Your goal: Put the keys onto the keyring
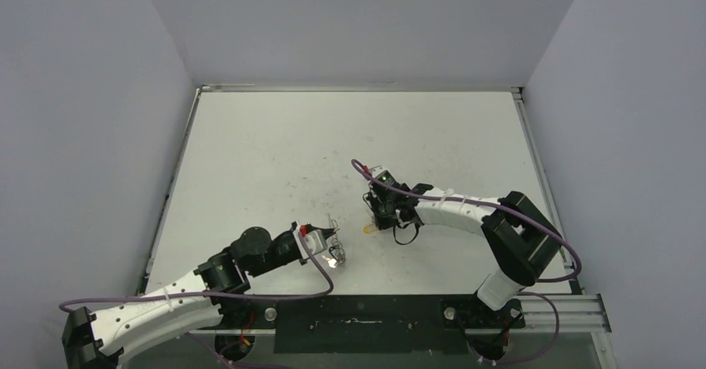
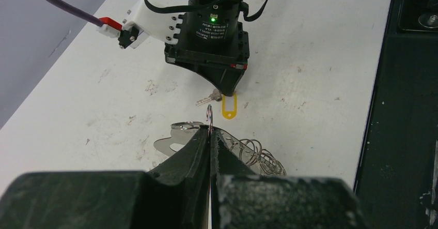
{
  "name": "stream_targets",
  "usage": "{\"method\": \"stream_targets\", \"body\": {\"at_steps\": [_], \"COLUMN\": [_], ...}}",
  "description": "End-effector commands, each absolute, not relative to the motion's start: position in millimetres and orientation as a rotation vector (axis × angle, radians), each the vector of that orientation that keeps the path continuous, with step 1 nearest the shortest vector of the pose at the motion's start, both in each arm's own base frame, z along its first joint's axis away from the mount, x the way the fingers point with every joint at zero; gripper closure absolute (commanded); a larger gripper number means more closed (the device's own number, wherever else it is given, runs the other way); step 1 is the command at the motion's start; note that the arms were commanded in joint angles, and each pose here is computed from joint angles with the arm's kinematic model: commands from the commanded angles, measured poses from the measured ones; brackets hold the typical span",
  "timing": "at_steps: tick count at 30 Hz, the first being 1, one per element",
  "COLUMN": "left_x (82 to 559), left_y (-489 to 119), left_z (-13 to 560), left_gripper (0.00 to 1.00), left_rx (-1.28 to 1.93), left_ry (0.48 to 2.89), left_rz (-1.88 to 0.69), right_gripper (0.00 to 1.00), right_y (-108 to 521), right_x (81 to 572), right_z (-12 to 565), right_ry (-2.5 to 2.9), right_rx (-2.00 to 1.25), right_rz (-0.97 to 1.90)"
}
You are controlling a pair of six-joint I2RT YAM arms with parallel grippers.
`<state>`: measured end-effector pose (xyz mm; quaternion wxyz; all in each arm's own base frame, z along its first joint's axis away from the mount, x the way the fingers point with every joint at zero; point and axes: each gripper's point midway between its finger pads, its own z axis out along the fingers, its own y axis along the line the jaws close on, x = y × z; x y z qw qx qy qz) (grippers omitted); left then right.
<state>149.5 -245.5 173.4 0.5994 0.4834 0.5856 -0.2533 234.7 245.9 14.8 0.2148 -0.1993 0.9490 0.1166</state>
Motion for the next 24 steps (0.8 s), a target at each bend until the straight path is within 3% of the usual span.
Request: {"method": "stream_targets", "body": {"at_steps": [1, 9, 24], "left_x": [149.7, 146.6, 116.9], "left_y": [-248.3, -245.2, -252.3], "left_z": [195.6, 192.5, 188.7], "left_gripper": [1.00, 1.00, 1.00], "left_rx": [1.073, 1.103, 1.304], "left_ry": [1.290, 1.303, 1.140], "left_rz": [-0.608, -0.601, -0.664], "right_gripper": [1.00, 1.00, 1.00], "right_y": [250.3, 240.3, 268.0], "right_x": [249.9, 247.9, 208.0], "right_z": [33.9, 69.0, 161.6], "right_ry": [2.553, 2.471, 2.151], "right_rx": [-0.527, -0.587, -0.981], "right_rz": [0.270, 0.254, 0.642]}}
